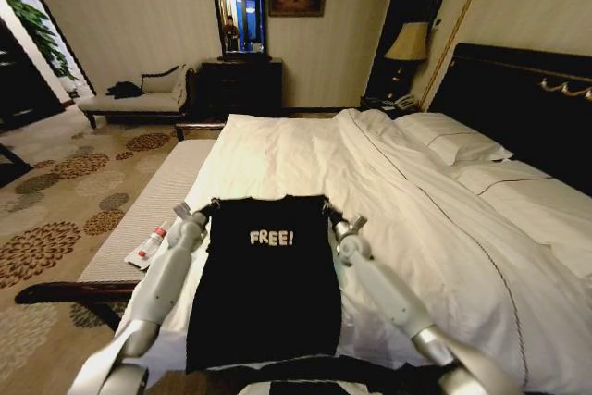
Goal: Fold the clothes on the bed.
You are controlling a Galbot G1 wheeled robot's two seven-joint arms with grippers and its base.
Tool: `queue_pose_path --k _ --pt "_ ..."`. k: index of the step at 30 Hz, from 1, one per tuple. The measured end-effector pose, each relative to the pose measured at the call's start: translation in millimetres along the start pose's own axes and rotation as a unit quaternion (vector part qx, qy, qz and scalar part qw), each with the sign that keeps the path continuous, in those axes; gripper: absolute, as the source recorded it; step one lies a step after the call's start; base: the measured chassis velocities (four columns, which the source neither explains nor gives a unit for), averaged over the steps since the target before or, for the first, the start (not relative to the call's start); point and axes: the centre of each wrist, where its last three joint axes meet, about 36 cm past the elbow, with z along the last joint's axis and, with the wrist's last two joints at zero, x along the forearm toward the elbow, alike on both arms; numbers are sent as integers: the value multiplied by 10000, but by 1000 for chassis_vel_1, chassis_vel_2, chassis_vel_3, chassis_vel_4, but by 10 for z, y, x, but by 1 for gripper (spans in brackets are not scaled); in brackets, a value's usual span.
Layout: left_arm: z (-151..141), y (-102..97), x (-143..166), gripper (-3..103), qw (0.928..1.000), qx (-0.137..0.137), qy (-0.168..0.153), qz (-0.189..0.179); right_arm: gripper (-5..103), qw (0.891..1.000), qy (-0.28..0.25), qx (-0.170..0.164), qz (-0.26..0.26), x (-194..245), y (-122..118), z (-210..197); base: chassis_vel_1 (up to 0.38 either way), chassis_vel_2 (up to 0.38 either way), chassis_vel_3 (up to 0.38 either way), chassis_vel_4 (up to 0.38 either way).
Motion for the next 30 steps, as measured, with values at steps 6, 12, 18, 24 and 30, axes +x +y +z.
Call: queue_pose_path --k 6,12,18,24,30 --pt "-353 -170 -118 2 9996 -104 -204 168 0 9989 -149 49 -437 -249 142 -214 0 0 0 0" --pt "-771 -411 -303 2 9981 -198 -464 353 0 9970 -272 -13 -719 -600 441 -384 0 0 0 0" --pt "-1215 -600 -447 2 9961 -167 -738 458 0 9963 -514 -35 -693 -930 558 -743 0 0 0 0" --pt "-1270 -576 -342 2 9953 -159 -798 518 0 9962 -599 -87 -632 -780 458 -895 0 0 0 0" --pt "-675 -275 217 2 9963 -203 -575 598 0 9976 -359 -201 -564 -84 295 -595 0 0 0 0"
